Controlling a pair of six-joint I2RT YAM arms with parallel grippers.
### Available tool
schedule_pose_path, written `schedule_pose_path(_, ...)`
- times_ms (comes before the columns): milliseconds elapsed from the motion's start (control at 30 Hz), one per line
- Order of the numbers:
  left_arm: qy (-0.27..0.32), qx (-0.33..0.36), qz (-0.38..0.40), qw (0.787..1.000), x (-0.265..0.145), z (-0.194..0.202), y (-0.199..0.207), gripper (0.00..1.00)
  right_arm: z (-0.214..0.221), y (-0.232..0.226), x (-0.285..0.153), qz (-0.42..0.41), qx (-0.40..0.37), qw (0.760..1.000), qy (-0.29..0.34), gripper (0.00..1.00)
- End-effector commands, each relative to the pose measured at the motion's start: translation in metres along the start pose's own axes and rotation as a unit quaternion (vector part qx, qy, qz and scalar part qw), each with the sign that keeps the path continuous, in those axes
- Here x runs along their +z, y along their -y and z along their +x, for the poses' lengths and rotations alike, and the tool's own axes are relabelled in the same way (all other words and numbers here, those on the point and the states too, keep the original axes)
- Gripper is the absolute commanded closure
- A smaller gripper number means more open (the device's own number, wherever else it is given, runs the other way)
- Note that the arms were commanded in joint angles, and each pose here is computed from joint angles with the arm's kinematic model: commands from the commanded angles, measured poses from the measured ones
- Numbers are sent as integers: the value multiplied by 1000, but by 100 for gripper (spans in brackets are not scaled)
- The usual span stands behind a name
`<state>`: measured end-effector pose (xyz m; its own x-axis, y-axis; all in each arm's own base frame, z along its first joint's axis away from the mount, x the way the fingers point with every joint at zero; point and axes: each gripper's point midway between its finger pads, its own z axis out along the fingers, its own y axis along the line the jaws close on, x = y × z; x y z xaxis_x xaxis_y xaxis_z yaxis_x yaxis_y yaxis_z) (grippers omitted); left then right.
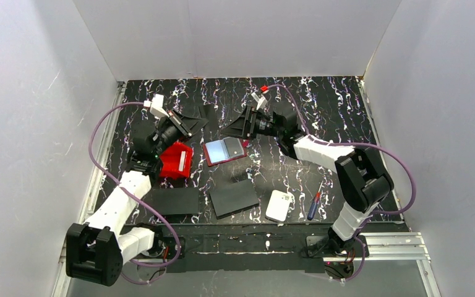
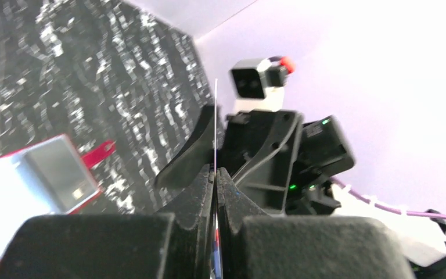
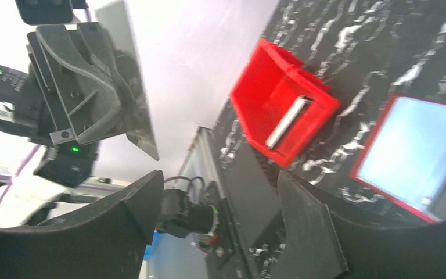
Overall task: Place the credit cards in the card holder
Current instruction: Pick up the credit card from the storage box.
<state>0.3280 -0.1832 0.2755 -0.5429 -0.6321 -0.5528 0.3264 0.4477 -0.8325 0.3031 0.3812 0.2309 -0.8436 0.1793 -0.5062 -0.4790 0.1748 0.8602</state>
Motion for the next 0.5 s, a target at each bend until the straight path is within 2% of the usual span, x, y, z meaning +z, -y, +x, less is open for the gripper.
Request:
schedule_pose_path(0,60,-16,71,996,12,-17,36,100,-29,-67,-10,-128,17,990,55,27)
schedule_pose_path(67,59,-20,75,995,13,-14,39,100,-36,-75,-17,-148,25,986,73,35)
schedule_pose_path(267,62,-29,84,994,15,-10,43,100,-44,-84,-23,-166,33,982,85,47)
schedule_pose_path(467,56,-42,99,993,18,-4,48,100,-49,-86,-22,-179,40,979,87,66)
